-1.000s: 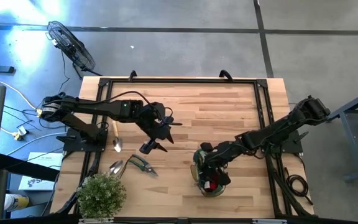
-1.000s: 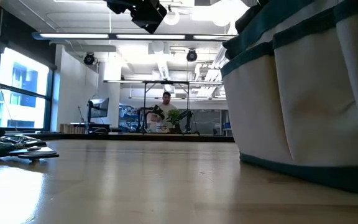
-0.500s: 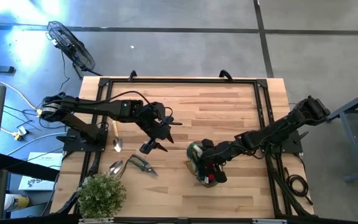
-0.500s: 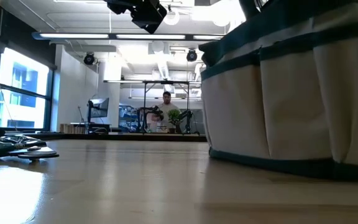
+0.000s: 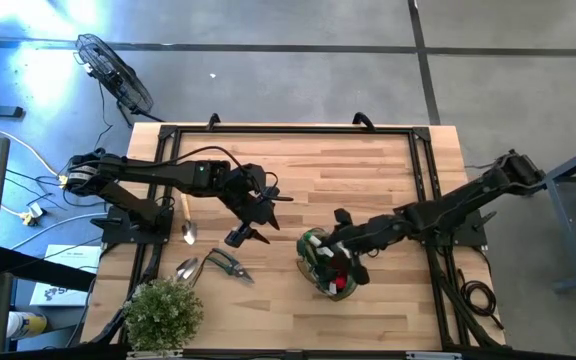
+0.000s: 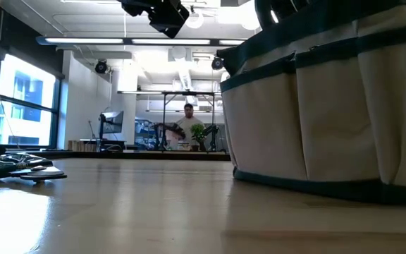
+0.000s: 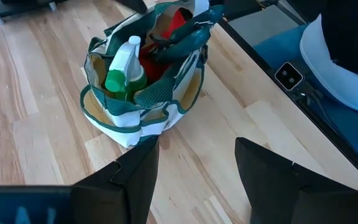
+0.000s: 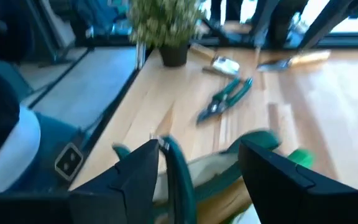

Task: Pick & Place Garden tools in Gardening bag
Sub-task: Put the top brown trowel into the green gardening bag

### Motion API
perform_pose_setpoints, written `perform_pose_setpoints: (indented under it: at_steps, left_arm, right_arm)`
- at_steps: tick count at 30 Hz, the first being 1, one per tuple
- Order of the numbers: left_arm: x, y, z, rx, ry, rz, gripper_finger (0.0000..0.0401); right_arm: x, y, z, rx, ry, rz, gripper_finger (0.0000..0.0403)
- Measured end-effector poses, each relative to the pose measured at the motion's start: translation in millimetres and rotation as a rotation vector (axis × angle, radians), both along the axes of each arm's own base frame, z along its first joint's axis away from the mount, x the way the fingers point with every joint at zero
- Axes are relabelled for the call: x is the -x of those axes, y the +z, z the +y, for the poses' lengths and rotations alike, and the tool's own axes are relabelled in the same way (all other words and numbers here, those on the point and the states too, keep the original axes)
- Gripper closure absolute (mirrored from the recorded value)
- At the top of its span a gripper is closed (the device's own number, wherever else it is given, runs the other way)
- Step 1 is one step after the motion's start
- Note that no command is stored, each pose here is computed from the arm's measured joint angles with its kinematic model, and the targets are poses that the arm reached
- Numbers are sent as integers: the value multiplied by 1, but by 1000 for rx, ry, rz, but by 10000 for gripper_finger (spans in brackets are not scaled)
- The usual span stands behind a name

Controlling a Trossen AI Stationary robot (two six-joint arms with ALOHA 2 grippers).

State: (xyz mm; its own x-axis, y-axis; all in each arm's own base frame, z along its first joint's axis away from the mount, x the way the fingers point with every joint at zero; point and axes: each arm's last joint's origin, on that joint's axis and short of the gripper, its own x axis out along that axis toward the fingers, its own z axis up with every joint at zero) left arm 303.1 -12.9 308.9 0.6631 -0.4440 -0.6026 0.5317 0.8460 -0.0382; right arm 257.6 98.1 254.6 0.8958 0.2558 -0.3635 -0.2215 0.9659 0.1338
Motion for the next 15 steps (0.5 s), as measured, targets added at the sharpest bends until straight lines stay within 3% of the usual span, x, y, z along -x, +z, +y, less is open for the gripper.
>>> perform_pose_setpoints:
  at_steps: [6,11,15]
  left_arm:
    - [4,-6,3,-73,74,78,196]
    - [24,-22,7,-160,220,361,196]
    - [37,-28,7,-144,276,536,196]
  right_arm:
    - [16,24,0,-12,13,-103,195]
    - [33,41,5,-19,64,-175,195]
    - [39,47,6,-24,72,-196,195]
